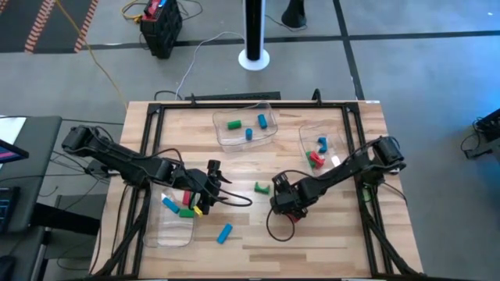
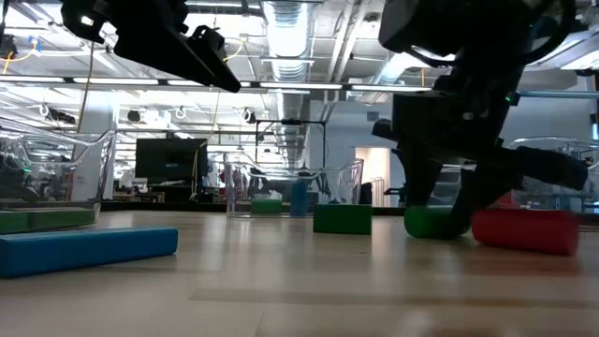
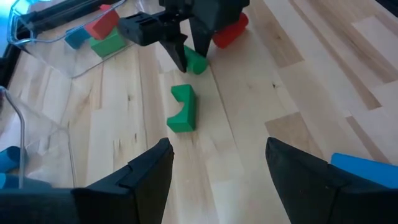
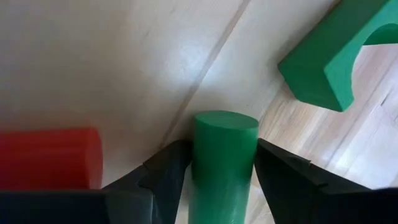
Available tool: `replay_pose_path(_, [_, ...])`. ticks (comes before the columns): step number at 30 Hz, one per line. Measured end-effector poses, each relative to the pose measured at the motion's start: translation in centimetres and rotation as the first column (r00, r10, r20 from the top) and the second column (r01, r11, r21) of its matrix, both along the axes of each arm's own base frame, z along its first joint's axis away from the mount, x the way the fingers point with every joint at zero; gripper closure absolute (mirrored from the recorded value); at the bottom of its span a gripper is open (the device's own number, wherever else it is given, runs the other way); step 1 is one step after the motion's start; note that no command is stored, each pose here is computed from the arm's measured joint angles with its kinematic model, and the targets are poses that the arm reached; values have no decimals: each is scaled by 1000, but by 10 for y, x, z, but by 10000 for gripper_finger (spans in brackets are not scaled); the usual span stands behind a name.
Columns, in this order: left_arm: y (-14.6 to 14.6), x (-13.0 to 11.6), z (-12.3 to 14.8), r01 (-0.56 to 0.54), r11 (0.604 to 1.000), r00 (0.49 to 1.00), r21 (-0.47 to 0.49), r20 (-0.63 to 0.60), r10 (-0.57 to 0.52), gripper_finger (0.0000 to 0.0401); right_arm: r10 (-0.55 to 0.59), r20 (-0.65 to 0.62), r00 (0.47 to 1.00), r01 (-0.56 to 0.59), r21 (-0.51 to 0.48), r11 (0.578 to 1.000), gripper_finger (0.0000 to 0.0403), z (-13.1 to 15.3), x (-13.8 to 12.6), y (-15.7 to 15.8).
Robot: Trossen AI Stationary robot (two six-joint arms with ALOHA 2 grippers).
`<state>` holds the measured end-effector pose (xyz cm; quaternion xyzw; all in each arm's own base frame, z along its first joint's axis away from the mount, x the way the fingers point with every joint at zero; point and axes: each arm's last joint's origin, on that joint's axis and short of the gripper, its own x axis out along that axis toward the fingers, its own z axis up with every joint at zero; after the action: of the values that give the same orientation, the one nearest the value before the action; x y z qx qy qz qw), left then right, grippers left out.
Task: Sort blocks by size
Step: Put the green cylinder block into the top transparent bin
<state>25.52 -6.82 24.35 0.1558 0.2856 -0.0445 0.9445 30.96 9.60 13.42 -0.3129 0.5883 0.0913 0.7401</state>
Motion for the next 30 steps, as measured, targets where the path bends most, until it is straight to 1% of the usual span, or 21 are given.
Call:
replay_pose_path(3, [0,0,0,2,1000,1000,4,3,-2,151,-25,10,1000,25,9,1000,179,2,0,-2])
replay_pose_path(6, [0,1,2,4,1000,1000,2,20,-4,151,-89,31,996,88,41,995,189,6,0,-6])
replay_pose_path(9, [0,2,2,5,1000,1000,3,27,-5,151,-125,51,991,123,54,991,210,9,0,-8])
replay_pose_path(13, [0,1,2,5,1000,1000,3,26,-5,151,-127,52,990,125,53,991,243,9,0,-7])
replay_pose_path(15, [0,1,2,3,1000,1000,1,24,-3,151,-133,55,990,130,56,990,251,9,0,-7])
replay_pose_path(17, [0,1,2,3,1000,1000,0,24,-3,151,-152,60,987,148,64,987,251,10,0,-7])
replay_pose_path(19, [0,1,2,3,1000,1000,0,24,-3,151,-170,65,983,165,73,984,243,11,1,-7])
replay_pose_path(23, [0,1,2,3,1000,1000,0,25,-3,151,-193,101,976,183,98,978,230,21,9,-4])
replay_pose_path(30, [0,2,4,12,1000,999,11,45,-13,151,-169,178,969,147,133,980,246,45,25,5])
